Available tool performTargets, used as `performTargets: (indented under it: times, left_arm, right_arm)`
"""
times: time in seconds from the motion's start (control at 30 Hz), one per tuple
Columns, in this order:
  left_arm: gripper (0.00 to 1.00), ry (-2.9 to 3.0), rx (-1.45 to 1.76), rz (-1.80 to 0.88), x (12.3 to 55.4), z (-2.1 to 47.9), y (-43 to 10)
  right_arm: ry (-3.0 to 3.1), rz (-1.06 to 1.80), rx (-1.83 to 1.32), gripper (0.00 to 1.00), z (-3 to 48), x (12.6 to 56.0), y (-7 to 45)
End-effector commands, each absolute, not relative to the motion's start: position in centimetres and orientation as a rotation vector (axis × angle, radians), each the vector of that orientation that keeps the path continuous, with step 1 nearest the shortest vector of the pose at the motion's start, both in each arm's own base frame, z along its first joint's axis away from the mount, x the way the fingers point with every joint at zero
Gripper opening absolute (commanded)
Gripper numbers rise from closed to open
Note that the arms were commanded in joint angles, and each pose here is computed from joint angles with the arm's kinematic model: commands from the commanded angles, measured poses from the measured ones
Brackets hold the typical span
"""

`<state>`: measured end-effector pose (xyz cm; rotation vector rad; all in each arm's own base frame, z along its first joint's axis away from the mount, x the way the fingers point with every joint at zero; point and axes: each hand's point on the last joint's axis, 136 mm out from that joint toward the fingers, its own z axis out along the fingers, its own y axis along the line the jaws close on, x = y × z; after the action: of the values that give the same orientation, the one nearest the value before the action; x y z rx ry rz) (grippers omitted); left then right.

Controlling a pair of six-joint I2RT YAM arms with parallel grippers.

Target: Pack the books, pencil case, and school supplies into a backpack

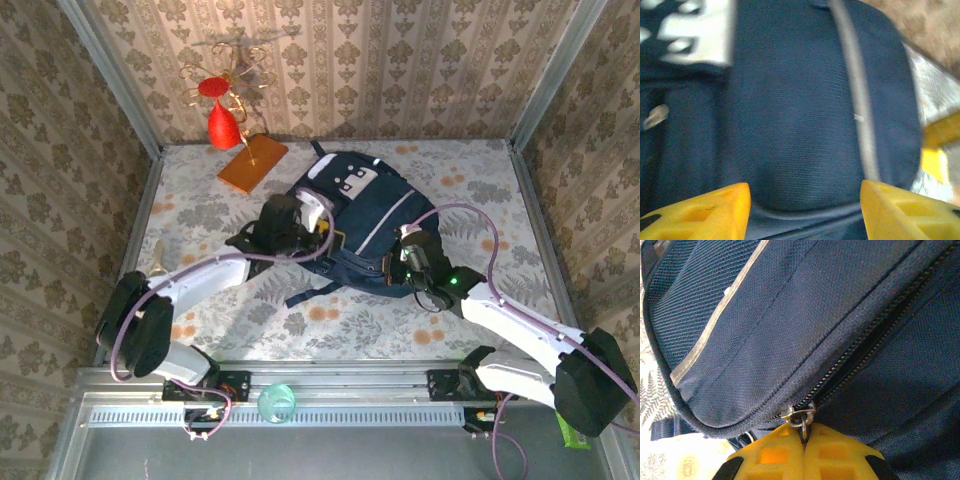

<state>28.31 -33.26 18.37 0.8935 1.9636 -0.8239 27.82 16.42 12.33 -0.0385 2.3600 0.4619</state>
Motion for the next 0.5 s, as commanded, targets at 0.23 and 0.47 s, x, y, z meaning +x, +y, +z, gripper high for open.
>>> performTargets:
  times: [0.23,0.47]
  left_arm:
    - [0.75,1.344,1.481,-0.399,23.6,18.3,-38.4]
    - [0.65,1.284,1.562,-0.248,25.0,17.2,-40.4]
  right_arm:
    - [2.304,0.659,-0.023,0.00,14.5,28.2,17.9]
    - [2.289,0.705,0.011,0.00,14.5,28.2,17.8]
